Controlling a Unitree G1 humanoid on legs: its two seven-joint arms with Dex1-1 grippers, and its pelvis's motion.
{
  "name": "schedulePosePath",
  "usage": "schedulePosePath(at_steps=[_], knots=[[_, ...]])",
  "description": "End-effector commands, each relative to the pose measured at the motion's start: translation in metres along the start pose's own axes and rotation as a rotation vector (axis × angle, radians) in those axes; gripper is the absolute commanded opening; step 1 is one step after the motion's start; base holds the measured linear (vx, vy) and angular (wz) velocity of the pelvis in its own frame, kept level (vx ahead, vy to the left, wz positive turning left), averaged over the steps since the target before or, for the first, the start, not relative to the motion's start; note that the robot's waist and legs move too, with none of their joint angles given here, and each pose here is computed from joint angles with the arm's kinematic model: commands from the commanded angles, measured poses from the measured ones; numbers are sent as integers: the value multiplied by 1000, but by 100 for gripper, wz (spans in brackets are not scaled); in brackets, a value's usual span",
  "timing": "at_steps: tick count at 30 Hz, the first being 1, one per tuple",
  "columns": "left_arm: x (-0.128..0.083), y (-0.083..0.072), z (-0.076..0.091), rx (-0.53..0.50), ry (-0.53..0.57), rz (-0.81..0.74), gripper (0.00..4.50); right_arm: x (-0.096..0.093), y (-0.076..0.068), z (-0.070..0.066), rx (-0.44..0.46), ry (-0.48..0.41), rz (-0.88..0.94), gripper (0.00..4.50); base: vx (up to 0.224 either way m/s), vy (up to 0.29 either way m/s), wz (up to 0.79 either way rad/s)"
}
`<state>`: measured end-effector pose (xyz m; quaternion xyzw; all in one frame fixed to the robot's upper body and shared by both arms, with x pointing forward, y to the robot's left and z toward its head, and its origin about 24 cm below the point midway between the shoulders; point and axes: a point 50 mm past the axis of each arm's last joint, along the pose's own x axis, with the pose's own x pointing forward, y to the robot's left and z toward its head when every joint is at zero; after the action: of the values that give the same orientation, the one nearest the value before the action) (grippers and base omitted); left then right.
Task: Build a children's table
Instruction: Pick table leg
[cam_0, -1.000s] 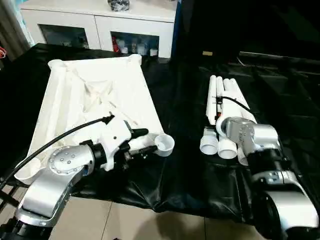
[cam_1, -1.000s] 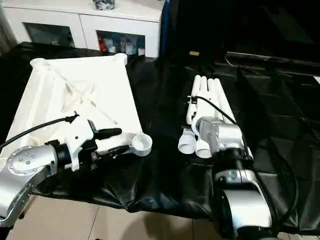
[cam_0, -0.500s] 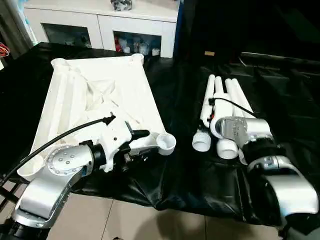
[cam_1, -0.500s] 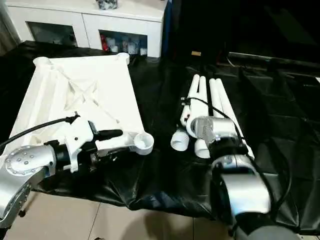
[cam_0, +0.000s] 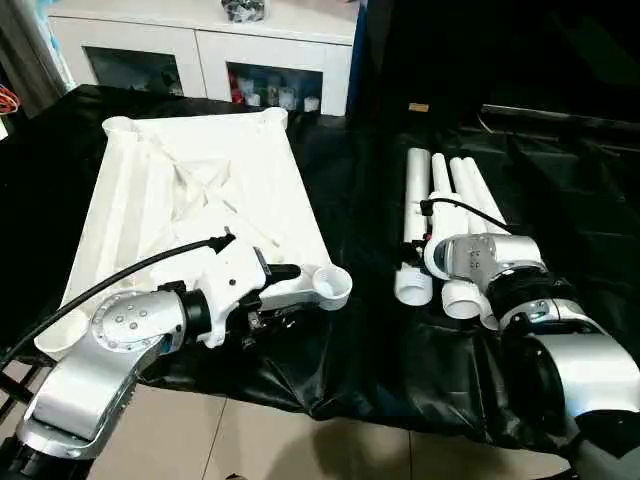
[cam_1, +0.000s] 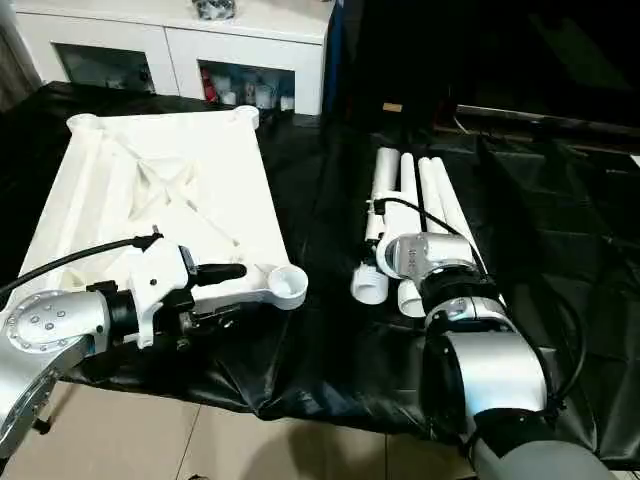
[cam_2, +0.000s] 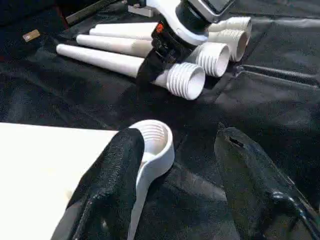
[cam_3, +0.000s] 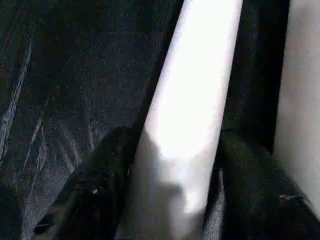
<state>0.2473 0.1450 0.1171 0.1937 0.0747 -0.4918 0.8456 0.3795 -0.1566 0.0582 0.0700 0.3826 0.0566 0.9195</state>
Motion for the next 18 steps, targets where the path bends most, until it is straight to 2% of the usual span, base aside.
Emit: schedulePosePath(at_steps=[1, 2, 5, 10, 12, 16, 17, 18], knots=[[0, -1, 3, 29, 4, -2, 265, -1, -2, 2, 14, -8, -8, 243, 0, 0, 0], [0, -1, 3, 34, 3, 2, 265, 0, -2, 2, 12, -12, -10, 221, 0, 0, 0], [1, 0, 4, 36, 0, 2, 265, 2, -4, -2, 28, -18, -23, 202, 0, 0, 0], [3, 4, 7, 14, -33, 34, 265, 3, -5, -3, 58, -49, 5, 190, 0, 0, 0], [7, 10, 10, -38, -72, 84, 265, 2, -5, 1, 88, -133, 44, 189, 0, 0, 0], [13, 22, 13, -81, -103, 165, 265, 0, -4, 4, 84, -200, 100, 188, 0, 0, 0], [20, 32, 16, -141, -134, 238, 265, -3, -1, 7, 112, -250, 190, 188, 0, 0, 0], [21, 34, 16, -151, -138, 249, 265, -3, 0, 8, 117, -257, 205, 188, 0, 0, 0]])
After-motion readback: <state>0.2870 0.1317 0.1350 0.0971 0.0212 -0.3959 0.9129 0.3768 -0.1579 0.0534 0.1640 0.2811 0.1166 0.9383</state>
